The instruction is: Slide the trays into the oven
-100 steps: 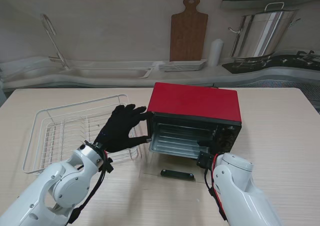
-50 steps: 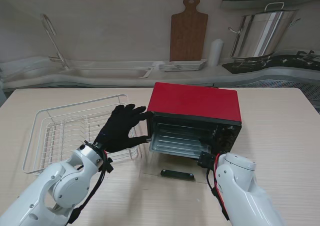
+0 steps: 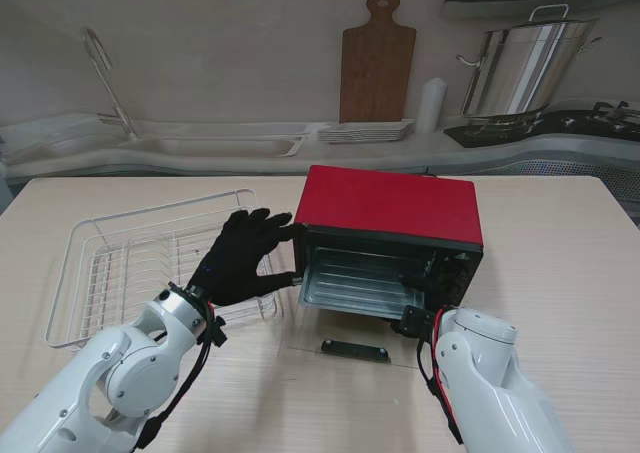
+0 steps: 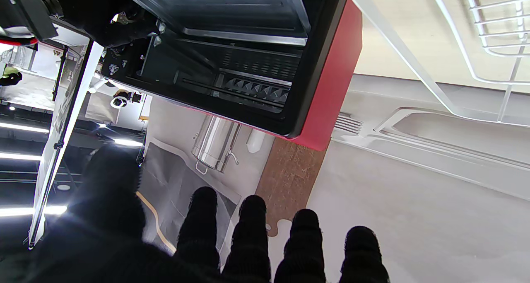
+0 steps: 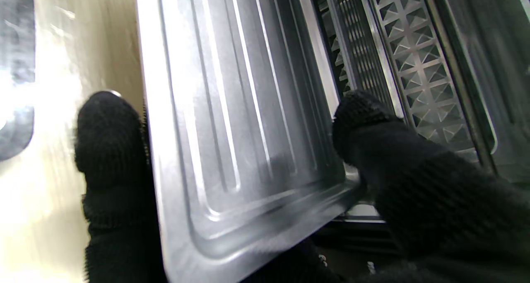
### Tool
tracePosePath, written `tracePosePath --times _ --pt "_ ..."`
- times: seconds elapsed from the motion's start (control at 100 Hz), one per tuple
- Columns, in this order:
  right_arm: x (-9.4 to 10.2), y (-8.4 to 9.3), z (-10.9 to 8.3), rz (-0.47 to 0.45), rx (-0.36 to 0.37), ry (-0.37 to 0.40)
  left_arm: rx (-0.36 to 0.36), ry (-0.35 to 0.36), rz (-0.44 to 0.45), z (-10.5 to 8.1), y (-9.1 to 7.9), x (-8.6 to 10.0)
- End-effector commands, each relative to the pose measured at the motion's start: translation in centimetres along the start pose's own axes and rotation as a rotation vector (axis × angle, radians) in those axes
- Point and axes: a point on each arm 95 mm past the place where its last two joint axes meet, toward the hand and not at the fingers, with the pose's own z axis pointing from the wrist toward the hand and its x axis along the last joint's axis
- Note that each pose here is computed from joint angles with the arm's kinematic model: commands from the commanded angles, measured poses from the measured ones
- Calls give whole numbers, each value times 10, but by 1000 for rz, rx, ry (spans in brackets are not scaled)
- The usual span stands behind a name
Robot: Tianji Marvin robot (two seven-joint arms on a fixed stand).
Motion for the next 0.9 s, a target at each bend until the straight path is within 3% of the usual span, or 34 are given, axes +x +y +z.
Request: tracePosePath --times 0.0,0.89 --pt "-17 7 5 -7 -14 -41 -9 3 -11 -1 2 3" --pt "-13 19 5 23 -15 -9 -9 3 -15 -1 2 3"
